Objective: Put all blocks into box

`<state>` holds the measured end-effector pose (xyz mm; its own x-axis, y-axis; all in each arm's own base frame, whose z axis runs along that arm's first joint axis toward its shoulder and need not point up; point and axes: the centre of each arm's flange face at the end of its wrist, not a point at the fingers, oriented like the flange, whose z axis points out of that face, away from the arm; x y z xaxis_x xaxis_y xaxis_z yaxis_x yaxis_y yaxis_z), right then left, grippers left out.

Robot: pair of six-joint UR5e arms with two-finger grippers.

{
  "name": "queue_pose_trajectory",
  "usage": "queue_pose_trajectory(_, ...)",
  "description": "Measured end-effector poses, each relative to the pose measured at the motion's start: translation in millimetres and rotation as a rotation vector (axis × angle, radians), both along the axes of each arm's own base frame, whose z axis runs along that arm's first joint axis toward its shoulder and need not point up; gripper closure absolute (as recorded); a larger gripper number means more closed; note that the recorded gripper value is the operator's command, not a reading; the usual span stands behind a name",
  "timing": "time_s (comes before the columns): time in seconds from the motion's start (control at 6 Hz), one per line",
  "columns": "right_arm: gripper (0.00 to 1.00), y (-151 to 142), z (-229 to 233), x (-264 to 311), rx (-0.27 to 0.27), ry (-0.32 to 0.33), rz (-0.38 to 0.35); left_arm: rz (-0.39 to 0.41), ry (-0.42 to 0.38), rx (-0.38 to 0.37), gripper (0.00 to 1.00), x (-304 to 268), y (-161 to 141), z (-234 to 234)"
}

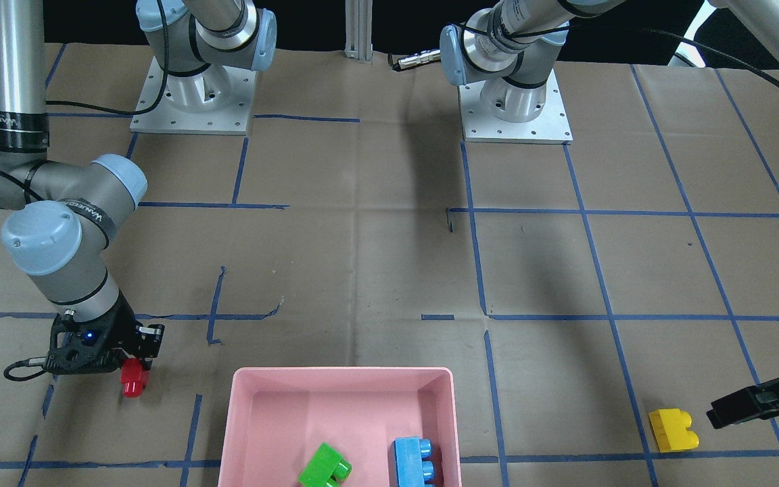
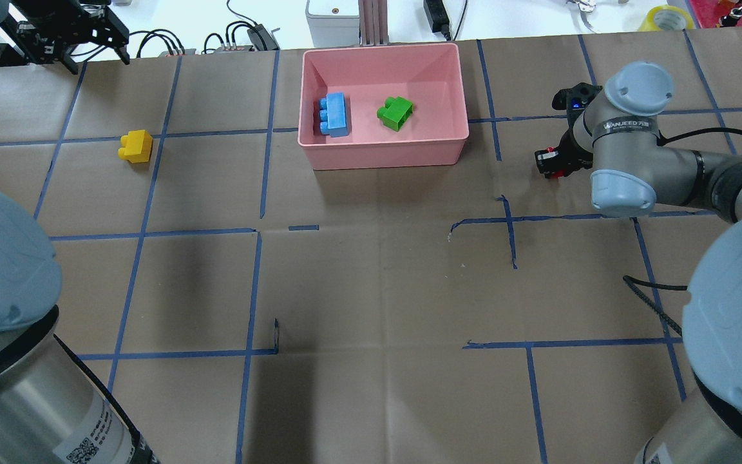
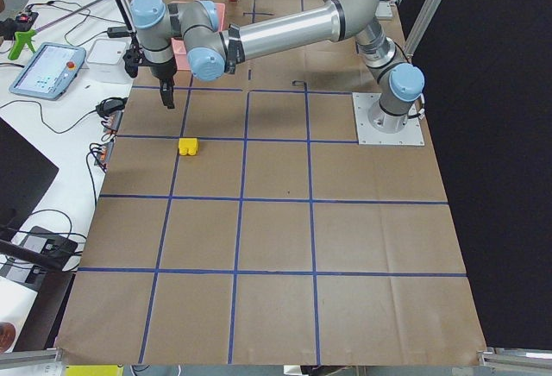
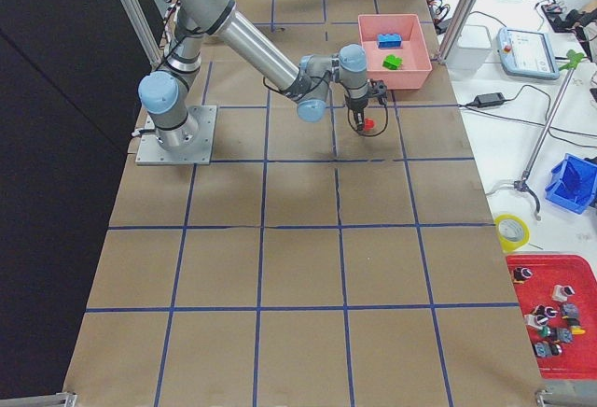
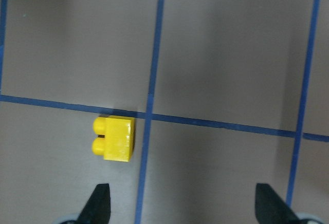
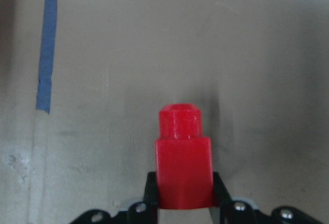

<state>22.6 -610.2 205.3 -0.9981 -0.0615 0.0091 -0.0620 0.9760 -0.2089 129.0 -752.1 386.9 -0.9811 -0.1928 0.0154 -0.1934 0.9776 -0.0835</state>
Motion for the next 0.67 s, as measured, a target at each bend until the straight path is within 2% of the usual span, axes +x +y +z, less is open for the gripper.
queue_pose_trajectory(0.33, 0.93, -14, 97, 1, 0.034, -0.005, 0.027, -0.007, 0.001, 0.018, 0.01, 39, 0, -27)
queue_pose_trajectory(0.5, 0.93, -28, 144, 17, 0.032, -0.034, 0.057, -0.017, 0.008, 0.035, 0.01, 41, -5, -51)
queue_pose_trajectory(0.67, 0.93, -46, 176, 58, 0.017, -0.107, 0.121, -0.031, 0.015, 0.05, 0.01, 39, -9, -80)
